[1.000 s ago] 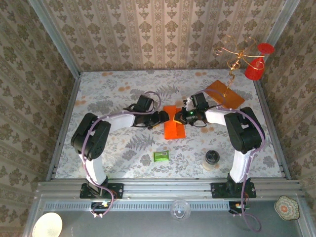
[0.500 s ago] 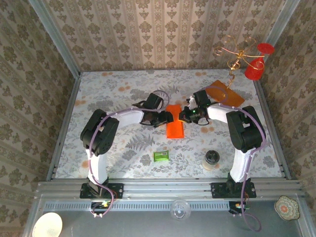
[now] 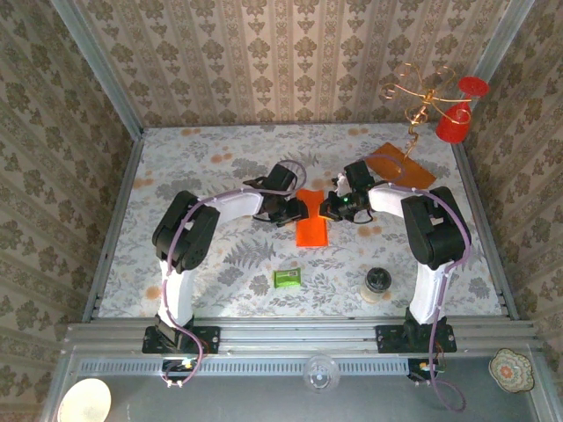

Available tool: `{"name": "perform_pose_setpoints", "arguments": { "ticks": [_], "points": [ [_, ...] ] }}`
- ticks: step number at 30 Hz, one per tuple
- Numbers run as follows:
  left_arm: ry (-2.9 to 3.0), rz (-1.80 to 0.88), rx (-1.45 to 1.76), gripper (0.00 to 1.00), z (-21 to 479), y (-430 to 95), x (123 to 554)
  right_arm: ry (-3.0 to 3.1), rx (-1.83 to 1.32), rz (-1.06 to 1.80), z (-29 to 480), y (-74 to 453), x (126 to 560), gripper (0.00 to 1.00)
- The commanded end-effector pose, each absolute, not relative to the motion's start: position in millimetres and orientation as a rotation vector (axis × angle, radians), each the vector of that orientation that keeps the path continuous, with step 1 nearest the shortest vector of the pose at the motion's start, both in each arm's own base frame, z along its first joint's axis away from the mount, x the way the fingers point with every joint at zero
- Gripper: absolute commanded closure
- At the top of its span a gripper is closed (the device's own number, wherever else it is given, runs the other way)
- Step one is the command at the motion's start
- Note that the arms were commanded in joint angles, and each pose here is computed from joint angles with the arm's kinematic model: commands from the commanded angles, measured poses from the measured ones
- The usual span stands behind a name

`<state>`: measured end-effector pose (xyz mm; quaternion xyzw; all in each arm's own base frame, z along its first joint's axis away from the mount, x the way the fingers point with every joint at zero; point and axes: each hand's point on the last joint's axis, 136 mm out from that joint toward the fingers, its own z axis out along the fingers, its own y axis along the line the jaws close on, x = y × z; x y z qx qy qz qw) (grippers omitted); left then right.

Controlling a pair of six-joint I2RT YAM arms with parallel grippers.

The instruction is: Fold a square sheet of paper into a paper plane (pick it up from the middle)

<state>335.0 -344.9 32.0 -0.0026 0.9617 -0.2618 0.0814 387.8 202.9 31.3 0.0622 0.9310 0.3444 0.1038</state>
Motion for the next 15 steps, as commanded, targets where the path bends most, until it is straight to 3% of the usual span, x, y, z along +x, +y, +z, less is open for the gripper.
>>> {"name": "perform_pose_setpoints", "arguments": {
  "ticks": [1,5,8,15],
  "points": [
    [2.954,-0.684,-0.058,0.55,9.5,-340.4,326.7,2.766,0.190,1.006,29.0,199.0,387.8,1.00],
    [2.999,-0.621,-0.062,0.60,-6.9,-336.2,317.8,2.763,0.242,0.967,33.7,187.9,388.7,0.84],
    [3.044,-0.562,-0.061,0.62,-21.8,-331.5,309.1,2.733,0.286,0.961,41.2,177.6,390.5,0.77],
    [3.122,-0.469,-0.097,0.62,-50.7,-322.1,296.8,2.687,0.365,0.943,48.1,158.4,393.0,0.76]
  ]
}}
